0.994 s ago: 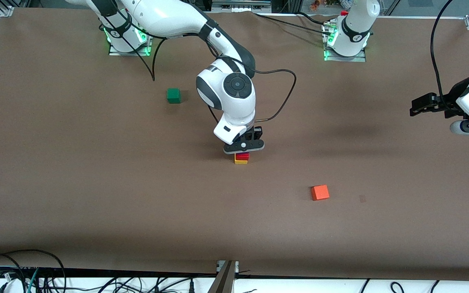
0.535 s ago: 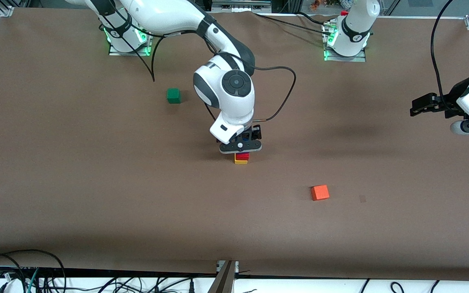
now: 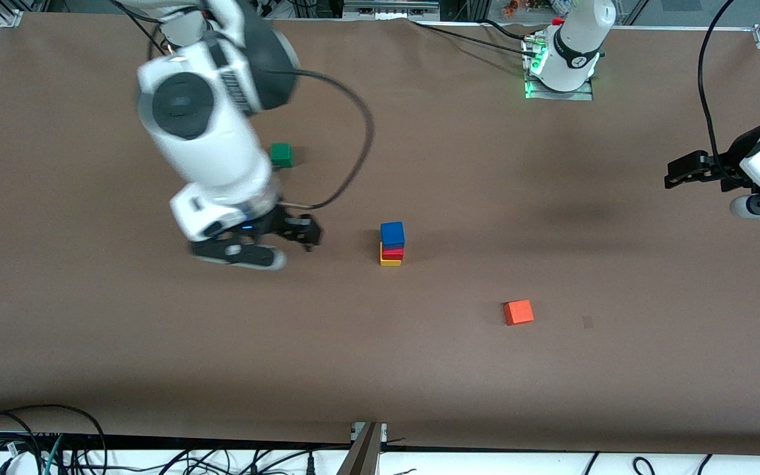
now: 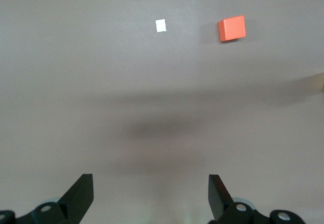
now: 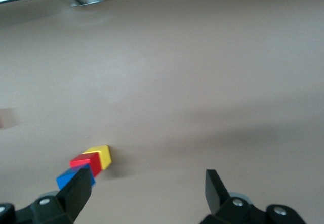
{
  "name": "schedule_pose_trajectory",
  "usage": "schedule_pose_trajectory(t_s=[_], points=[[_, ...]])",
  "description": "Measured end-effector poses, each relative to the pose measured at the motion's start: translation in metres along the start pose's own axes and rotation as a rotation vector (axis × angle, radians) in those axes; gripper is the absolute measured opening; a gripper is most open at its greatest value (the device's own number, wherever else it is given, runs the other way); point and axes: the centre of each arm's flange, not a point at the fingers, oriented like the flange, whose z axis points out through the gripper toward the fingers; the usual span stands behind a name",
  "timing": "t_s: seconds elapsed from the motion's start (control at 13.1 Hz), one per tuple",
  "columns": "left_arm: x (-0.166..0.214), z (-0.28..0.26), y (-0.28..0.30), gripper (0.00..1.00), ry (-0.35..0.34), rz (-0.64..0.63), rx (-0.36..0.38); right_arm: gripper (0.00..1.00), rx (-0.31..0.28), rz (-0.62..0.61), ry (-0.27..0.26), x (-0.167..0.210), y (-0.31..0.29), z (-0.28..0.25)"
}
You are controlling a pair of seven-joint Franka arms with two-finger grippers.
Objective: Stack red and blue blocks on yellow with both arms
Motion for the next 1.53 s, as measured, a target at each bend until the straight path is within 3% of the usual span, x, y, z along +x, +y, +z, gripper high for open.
schedule_pose_trajectory(t_s=[0.15, 0.31, 0.84, 1.15, 1.53], points=[[0.0, 0.0, 0.0, 1.0, 0.0, 0.0, 0.0, 1.0, 0.04, 0.019, -0.044, 0.024, 0.062, -0.025], [0.0, 0.0, 0.0, 1.0, 0.001, 0.0, 0.0, 1.0, 0.032, 0.007, -0.06, 0.025, 0.103, -0.043], [0.0, 0.0, 0.0, 1.0, 0.002, -0.001, 0.0, 1.0, -0.005, -0.055, -0.109, -0.03, 0.237, -0.067], [0.0, 0.0, 0.0, 1.0, 0.002, 0.0, 0.0, 1.0, -0.065, -0.087, -0.107, -0.04, 0.265, -0.049], [0.0, 0.0, 0.0, 1.0, 0.002, 0.0, 0.0, 1.0, -0.114, -0.151, -0.065, -0.038, 0.26, -0.051]])
